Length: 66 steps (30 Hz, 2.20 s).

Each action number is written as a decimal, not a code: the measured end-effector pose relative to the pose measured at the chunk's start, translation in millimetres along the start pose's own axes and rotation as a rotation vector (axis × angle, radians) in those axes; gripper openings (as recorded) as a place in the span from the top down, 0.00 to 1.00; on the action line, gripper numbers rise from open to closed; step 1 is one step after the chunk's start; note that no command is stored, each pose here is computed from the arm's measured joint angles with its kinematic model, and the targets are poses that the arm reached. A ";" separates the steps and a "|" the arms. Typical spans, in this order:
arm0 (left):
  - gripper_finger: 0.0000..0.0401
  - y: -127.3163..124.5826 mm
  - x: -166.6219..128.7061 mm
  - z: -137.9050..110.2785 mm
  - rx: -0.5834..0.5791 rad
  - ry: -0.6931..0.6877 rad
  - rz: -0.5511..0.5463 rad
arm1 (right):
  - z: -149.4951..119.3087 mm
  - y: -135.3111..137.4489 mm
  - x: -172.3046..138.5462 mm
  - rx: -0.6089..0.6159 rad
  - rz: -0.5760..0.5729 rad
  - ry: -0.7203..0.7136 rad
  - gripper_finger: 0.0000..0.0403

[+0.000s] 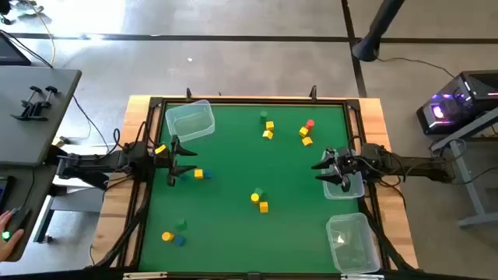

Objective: Sort blocks by size

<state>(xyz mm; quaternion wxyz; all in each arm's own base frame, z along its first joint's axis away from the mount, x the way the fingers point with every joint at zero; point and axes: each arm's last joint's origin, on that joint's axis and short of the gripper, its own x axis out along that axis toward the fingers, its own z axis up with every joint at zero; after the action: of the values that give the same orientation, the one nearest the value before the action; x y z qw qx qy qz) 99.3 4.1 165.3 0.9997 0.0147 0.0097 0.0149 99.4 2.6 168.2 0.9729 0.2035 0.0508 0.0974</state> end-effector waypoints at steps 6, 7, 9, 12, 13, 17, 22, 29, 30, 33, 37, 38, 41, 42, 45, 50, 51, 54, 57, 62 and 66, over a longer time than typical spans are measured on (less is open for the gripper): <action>0.49 0.0 0.0 0.1 0.000 -0.001 0.000 | 0.0 0.0 0.0 0.000 0.000 0.000 0.48; 0.49 0.0 0.0 0.1 0.000 0.000 0.000 | 0.0 0.0 0.0 0.000 0.000 0.000 0.48; 0.49 0.0 0.0 0.2 0.000 -0.001 0.000 | 0.0 0.0 0.0 0.000 0.000 0.000 0.48; 0.49 0.0 0.0 0.1 0.000 0.000 0.000 | 0.0 0.0 0.0 0.000 0.000 0.000 0.48; 0.49 0.0 0.0 0.1 0.000 0.000 0.000 | 0.0 0.0 0.0 0.000 0.000 0.000 0.48; 0.49 0.0 0.0 0.1 0.000 0.000 0.000 | 0.1 0.0 0.0 0.000 0.000 0.000 0.48; 0.49 0.0 0.0 0.1 0.000 0.000 0.000 | 0.1 0.1 0.0 0.000 0.000 0.000 0.48; 0.49 0.0 0.0 0.1 0.000 -0.001 0.000 | 0.0 0.0 0.0 0.000 0.000 0.000 0.48; 0.49 0.0 0.0 0.1 0.000 0.000 0.000 | 0.0 0.0 0.0 0.000 0.000 0.000 0.48; 0.49 0.0 0.0 0.2 0.000 -0.001 0.000 | 0.1 0.0 0.0 0.000 0.000 0.000 0.48; 0.49 0.0 0.0 0.1 0.000 0.000 0.000 | 0.0 0.0 0.0 0.000 0.000 0.000 0.48; 0.49 0.0 0.0 0.1 0.000 -0.001 0.000 | 0.1 0.0 0.0 0.000 0.000 0.000 0.48; 0.49 0.0 0.0 0.2 0.000 -0.001 0.000 | 0.1 0.0 0.0 0.000 0.000 0.000 0.48; 0.49 0.0 0.0 0.0 0.000 0.000 0.000 | 0.1 0.0 0.0 0.000 0.000 -0.001 0.48; 0.49 0.0 0.0 0.2 0.000 -0.001 0.000 | 0.1 0.0 0.0 0.000 0.000 -0.001 0.48; 0.49 0.0 0.0 0.1 0.000 -0.001 0.000 | 0.0 0.0 0.0 0.000 0.000 0.000 0.48; 0.49 0.0 0.0 0.1 0.000 -0.001 0.000 | 0.2 0.1 0.0 0.000 0.000 -0.001 0.48; 0.49 0.0 0.0 0.1 0.000 -0.001 0.000 | 0.1 0.1 0.0 0.000 0.000 -0.001 0.48; 0.49 0.0 0.0 0.1 0.000 -0.001 0.000 | 0.0 0.0 0.0 0.000 0.000 0.000 0.48; 0.49 0.0 0.0 0.6 -0.003 -0.006 0.000 | 0.1 0.0 0.0 0.000 0.000 -0.001 0.48; 0.49 0.2 -0.1 4.8 -0.165 -0.050 -0.002 | 0.0 0.0 0.0 0.000 0.000 0.000 0.48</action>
<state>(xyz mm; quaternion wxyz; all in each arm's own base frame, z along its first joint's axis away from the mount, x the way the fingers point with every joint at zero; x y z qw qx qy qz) 99.3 4.1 170.2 0.9975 -0.0672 -0.0167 0.0143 99.4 2.6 168.2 0.9729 0.2035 0.0506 0.0974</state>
